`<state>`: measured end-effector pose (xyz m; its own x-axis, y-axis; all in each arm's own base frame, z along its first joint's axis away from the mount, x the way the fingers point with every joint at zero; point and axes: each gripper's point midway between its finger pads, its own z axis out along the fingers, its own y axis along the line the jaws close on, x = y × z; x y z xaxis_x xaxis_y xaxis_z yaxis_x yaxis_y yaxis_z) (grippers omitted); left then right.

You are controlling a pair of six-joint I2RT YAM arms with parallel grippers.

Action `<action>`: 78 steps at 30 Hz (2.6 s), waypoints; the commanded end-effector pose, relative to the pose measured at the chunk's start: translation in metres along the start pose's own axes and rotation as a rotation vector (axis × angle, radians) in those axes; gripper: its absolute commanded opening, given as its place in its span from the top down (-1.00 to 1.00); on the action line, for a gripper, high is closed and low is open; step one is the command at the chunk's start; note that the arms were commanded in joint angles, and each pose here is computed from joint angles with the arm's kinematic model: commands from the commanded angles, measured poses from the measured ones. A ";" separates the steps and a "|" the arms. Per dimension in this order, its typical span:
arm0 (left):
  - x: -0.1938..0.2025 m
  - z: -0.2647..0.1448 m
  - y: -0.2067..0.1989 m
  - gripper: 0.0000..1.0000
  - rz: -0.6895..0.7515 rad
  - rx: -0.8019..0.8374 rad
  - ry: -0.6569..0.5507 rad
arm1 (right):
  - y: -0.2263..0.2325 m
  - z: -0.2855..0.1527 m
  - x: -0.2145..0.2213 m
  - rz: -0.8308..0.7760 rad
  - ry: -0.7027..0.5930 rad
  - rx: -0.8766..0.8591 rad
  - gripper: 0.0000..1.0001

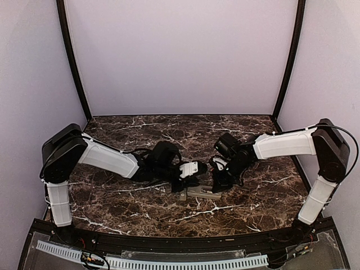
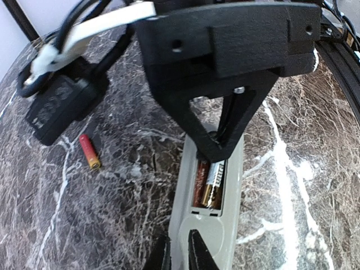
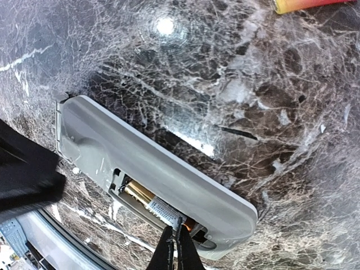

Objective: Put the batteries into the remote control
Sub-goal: Load the battery into the battery compartment, then press the battery in the battery compartment.

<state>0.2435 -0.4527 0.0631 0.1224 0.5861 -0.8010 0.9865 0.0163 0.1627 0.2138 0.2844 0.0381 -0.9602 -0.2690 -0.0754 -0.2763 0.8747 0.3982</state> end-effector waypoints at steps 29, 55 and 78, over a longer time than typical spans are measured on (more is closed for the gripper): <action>0.023 -0.149 0.147 -0.52 -0.698 -0.776 -0.149 | 0.059 -0.035 0.013 -1.516 -0.371 -0.011 -0.24; 0.028 -0.124 0.137 -0.51 -0.656 -0.586 -0.185 | 0.041 0.010 -0.003 -1.444 -0.287 0.109 0.05; 0.028 -0.114 0.129 -0.50 -0.652 -0.524 -0.183 | 0.021 0.027 0.003 -1.462 -0.207 0.145 0.47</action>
<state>0.3635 -0.3441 0.1370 -0.3807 0.1780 -0.9074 0.6919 0.7058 -0.1519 0.2075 0.3143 0.0261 0.1705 -0.8682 -0.4659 -0.9683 -0.0601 -0.2424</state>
